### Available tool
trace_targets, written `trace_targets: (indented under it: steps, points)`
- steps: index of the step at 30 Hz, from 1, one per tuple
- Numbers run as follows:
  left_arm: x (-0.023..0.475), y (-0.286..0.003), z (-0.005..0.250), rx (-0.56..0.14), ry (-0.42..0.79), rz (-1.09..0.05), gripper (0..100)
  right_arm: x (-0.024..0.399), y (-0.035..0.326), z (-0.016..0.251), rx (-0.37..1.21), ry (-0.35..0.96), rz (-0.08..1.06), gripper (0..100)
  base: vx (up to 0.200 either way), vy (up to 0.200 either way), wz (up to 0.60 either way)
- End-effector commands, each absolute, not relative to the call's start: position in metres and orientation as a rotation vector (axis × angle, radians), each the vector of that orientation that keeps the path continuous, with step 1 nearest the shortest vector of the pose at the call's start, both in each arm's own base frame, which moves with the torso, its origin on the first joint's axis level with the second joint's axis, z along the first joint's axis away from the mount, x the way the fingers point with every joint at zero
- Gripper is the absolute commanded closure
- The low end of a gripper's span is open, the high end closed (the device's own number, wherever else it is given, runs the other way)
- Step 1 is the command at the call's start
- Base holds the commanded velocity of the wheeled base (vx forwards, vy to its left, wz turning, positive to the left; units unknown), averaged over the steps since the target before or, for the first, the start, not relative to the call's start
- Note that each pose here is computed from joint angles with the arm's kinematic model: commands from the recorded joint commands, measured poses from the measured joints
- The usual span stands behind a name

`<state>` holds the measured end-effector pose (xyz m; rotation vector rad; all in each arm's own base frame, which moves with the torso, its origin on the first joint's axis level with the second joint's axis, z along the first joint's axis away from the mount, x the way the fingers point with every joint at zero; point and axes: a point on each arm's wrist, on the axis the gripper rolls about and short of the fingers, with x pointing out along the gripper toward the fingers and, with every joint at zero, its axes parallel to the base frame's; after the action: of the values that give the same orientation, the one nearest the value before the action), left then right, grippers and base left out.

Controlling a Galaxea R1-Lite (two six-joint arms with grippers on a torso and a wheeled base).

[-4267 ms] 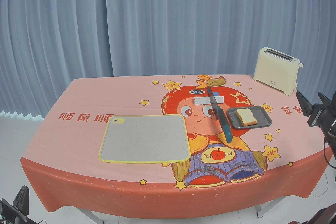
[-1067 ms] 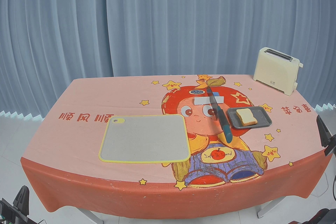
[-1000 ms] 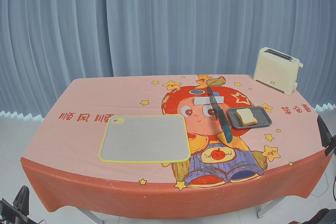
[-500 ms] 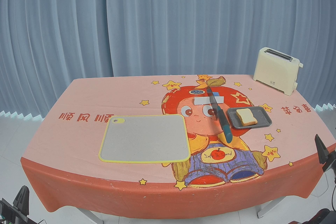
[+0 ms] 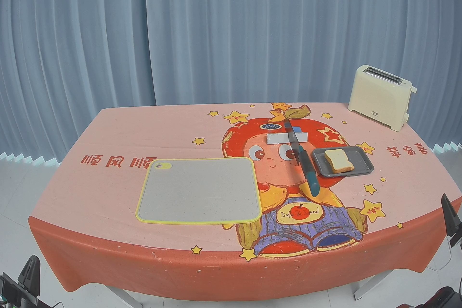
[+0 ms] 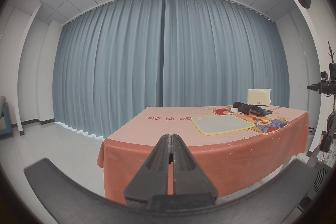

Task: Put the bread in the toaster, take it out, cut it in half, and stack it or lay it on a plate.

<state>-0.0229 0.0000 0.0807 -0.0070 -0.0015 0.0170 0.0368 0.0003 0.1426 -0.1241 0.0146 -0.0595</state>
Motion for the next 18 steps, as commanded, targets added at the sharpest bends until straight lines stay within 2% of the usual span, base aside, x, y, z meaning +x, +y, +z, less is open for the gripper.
trace_targets:
  steps: [1,18]
  points:
    - [-0.0228,0.0,0.0755,-0.008,0.0,0.018,100,0.0313,-0.0002,0.1419,-0.12,-0.013,-0.055,0,0.0,0.0,0.0]
    - [-0.0228,0.0,0.0755,-0.008,0.0,0.017,100,0.0226,-0.0013,0.1332,-0.109,-0.041,-0.062,0,0.0,0.0,0.0]
